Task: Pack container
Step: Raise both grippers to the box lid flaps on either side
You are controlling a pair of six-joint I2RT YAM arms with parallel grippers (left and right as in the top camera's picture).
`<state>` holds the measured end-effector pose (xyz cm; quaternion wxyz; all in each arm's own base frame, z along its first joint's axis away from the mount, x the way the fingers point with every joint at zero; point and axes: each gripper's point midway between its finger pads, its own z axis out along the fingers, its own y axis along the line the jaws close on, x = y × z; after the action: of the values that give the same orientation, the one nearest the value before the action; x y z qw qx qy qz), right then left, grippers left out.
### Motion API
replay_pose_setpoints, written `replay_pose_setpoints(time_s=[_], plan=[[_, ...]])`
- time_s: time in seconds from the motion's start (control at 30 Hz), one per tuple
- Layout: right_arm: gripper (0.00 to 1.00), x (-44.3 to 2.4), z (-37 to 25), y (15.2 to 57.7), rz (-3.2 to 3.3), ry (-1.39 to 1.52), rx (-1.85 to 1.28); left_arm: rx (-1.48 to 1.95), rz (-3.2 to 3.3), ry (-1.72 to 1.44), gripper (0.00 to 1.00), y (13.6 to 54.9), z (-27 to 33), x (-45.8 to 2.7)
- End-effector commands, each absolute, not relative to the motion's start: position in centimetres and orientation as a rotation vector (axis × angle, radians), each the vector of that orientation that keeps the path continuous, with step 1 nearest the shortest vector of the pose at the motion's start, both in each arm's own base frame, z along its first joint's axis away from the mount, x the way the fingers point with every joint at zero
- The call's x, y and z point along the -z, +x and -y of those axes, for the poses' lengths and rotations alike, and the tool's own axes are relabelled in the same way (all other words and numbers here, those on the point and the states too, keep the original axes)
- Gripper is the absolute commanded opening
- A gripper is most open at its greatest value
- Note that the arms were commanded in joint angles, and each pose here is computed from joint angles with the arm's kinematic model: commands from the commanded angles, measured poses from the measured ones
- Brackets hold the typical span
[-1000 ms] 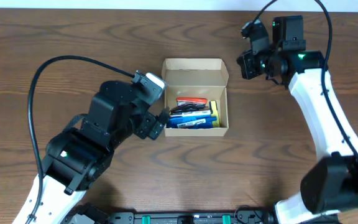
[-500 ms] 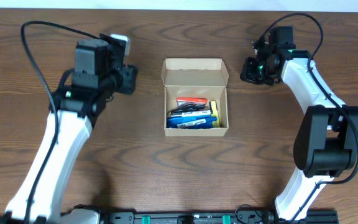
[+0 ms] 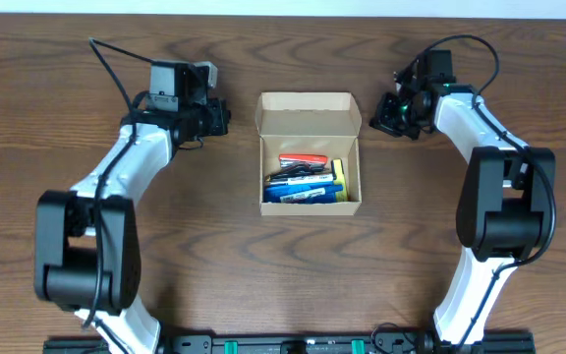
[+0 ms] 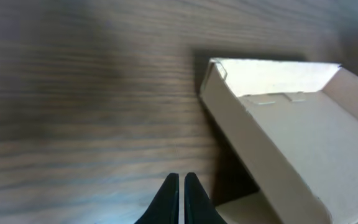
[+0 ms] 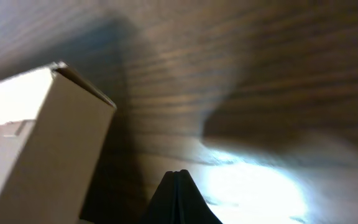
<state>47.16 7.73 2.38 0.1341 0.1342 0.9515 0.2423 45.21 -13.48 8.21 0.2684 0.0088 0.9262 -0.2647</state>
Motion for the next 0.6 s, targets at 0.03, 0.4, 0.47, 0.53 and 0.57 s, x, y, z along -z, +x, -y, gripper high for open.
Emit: replay_pose_setpoints(time_s=[0.03, 0.4, 0.47, 0.53, 0.57], plan=[[0.01, -2.7, -9.8, 47.3, -2.743, 0.427, -0.823, 0.974, -2.518, -0.098, 0.06, 45.0, 15.8, -7.0], [0.01, -2.9, -13.2, 46.9, -2.756, 0.430, -0.856, 1.232, -2.542, -0.164, 0.06, 45.0, 18.0, -4.9], [0.01, -2.9, -13.5, 46.9, -2.756, 0.439, -0.862, 1.250, -2.529, -0.149, 0.06, 45.2, 18.2, -5.4], [0.01, -3.0, -13.8, 47.0, -2.750, 0.444, -0.877, 1.275, -2.518, -0.133, 0.06, 45.3, 18.5, -5.8], [0.01, -3.2, -13.9, 47.1, -2.743, 0.439, -0.892, 1.289, -2.511, -0.123, 0.06, 45.3, 18.7, -6.2]])
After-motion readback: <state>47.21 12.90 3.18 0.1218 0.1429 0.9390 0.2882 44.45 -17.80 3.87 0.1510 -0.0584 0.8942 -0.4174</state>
